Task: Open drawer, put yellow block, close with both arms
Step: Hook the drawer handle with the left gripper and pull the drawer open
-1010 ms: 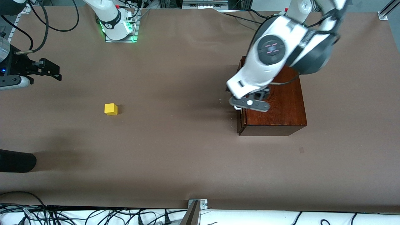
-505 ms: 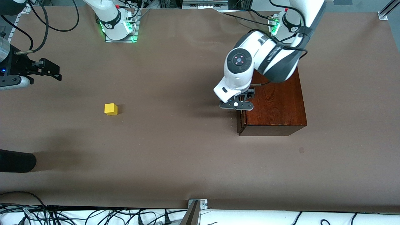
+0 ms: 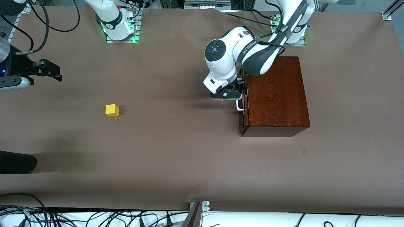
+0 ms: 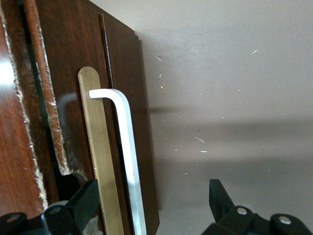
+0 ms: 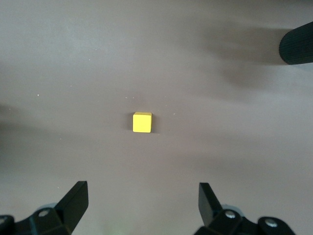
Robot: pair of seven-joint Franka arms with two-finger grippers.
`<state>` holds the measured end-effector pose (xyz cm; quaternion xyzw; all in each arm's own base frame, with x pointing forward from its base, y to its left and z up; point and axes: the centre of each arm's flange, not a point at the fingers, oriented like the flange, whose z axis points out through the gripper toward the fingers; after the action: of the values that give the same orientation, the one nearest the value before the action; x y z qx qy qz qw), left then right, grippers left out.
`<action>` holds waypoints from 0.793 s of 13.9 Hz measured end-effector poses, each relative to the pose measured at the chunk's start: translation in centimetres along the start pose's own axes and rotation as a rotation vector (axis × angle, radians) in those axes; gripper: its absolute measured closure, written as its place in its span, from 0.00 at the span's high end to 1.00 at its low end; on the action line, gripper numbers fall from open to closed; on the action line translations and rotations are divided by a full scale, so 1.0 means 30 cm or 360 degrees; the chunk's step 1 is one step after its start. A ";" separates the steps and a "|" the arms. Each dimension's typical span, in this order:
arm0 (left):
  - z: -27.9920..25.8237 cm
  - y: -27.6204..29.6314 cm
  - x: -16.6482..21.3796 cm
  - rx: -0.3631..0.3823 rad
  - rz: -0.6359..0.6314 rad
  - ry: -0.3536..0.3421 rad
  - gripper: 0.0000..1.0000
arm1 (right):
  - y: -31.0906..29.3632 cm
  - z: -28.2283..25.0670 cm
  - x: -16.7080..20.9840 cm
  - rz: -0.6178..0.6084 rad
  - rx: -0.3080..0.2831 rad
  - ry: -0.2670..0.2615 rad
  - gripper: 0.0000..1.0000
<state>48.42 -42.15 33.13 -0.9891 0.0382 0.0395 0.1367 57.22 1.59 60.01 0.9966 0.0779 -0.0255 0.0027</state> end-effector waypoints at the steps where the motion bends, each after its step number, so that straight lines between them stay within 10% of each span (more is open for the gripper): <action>1: 0.010 -0.005 0.001 0.0028 0.0009 0.0016 1.00 | 0.000 0.000 0.000 0.0000 0.0000 0.0000 1.00; 11: 0.070 0.027 -0.016 0.0038 0.0012 0.0059 1.00 | 0.000 0.000 0.000 0.0000 0.0000 0.0000 1.00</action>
<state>47.72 -42.31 30.93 -0.9878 0.0449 0.0213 0.1477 57.22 1.58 60.01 0.9966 0.0778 -0.0255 0.0027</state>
